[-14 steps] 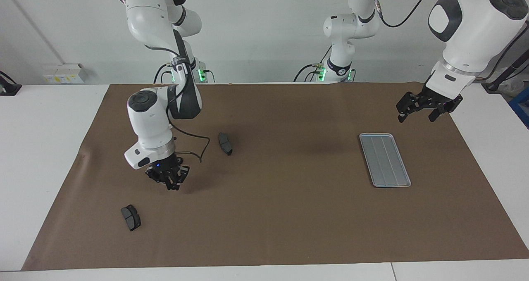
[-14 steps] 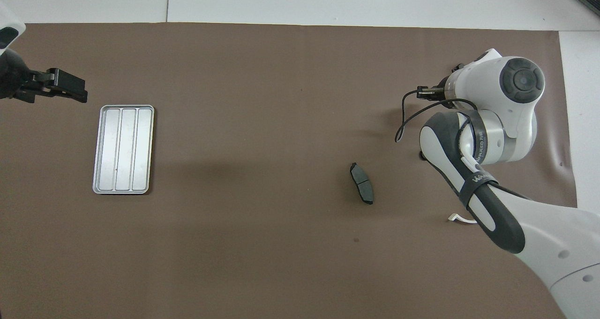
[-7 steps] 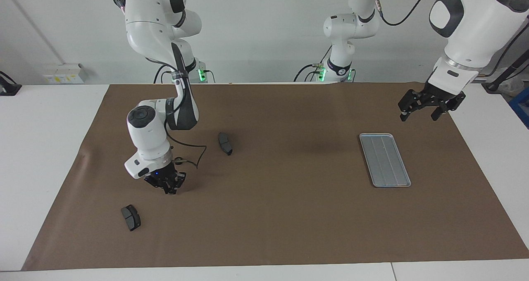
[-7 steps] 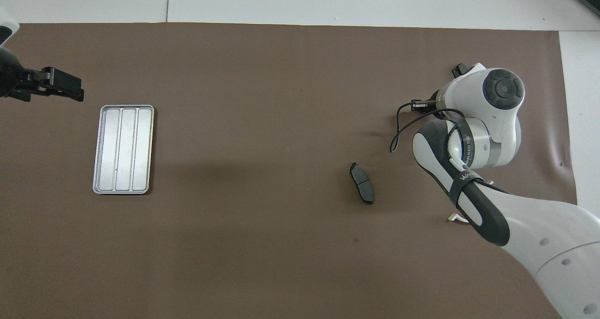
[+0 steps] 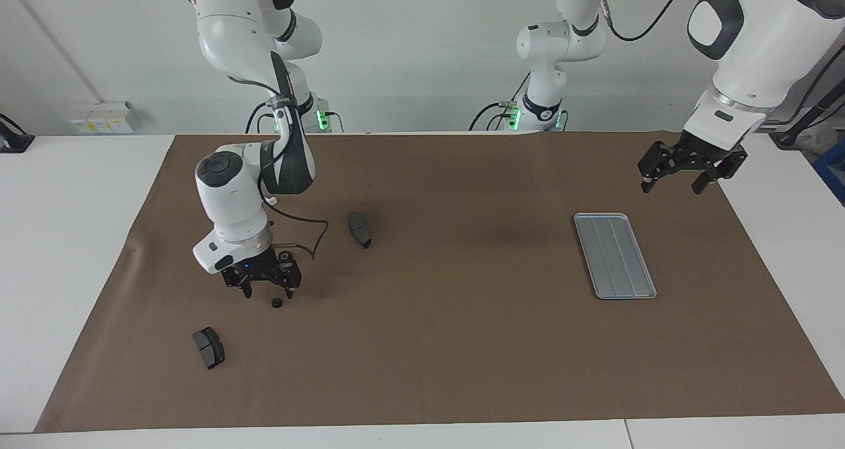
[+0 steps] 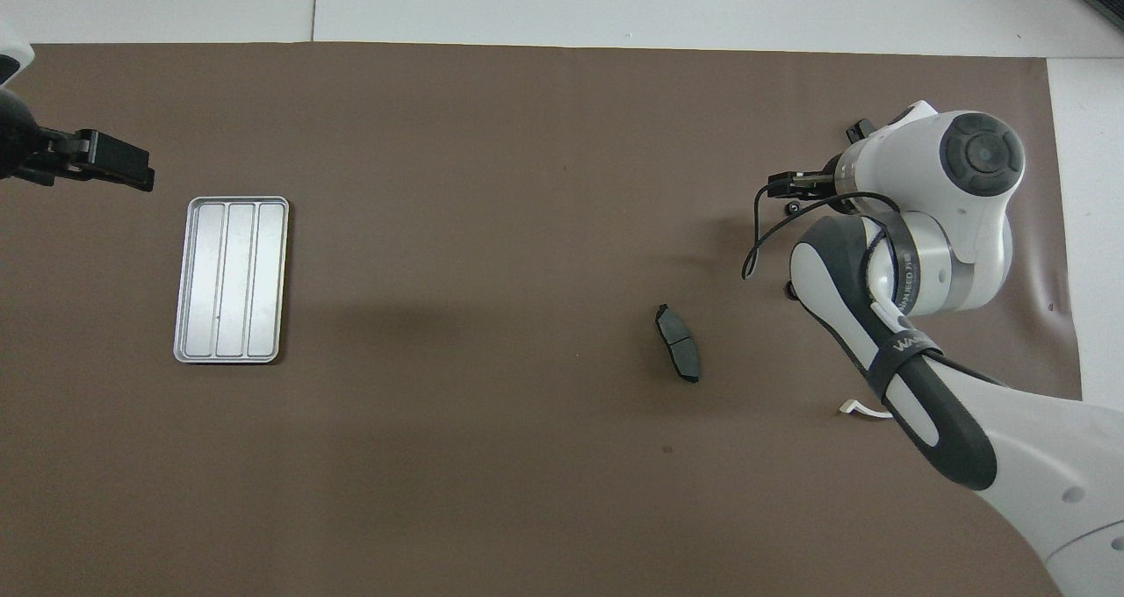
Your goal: Place bearing gear from tray to pile
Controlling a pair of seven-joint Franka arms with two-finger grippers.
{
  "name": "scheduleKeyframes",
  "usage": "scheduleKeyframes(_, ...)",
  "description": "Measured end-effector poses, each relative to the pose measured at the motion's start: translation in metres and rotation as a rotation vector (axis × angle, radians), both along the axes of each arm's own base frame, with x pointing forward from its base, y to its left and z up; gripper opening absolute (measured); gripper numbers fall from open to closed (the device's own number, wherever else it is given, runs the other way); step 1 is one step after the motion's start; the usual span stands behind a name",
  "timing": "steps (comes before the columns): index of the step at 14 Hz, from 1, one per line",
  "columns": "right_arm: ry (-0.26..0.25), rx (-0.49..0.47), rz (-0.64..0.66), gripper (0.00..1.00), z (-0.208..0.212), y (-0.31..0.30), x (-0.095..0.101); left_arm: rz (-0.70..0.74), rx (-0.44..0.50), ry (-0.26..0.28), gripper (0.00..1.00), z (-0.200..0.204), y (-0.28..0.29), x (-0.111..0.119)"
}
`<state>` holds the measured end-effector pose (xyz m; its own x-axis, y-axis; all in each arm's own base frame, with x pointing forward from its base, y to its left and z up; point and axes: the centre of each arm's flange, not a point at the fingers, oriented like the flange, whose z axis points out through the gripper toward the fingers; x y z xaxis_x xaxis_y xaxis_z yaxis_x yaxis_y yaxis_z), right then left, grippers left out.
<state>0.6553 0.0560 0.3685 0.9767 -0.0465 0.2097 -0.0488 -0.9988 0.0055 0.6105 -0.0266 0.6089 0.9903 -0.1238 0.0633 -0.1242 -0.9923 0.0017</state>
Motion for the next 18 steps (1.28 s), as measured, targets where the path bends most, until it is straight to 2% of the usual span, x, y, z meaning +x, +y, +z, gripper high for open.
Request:
scheduleKeyframes(6, 0.037, 0.019, -0.023, 1.00, 0.116, -0.016, -0.028, -0.002, 0.000, 0.002, 1.00, -0.003, 0.000, 0.000)
scheduleKeyframes(11, 0.101, 0.036, -0.036, 1.00, 0.197, -0.030, -0.081, -0.002, 0.000, 0.001, 1.00, -0.003, 0.000, 0.000)
scheduleKeyframes(13, 0.129, 0.041, -0.038, 1.00, 0.221, -0.035, -0.101, -0.002, 0.000, 0.001, 1.00, -0.003, 0.000, -0.001)
scheduleKeyframes(18, 0.167, 0.044, -0.064, 1.00, 0.257, -0.051, -0.129, -0.002, 0.000, 0.003, 1.00, -0.003, 0.000, -0.001)
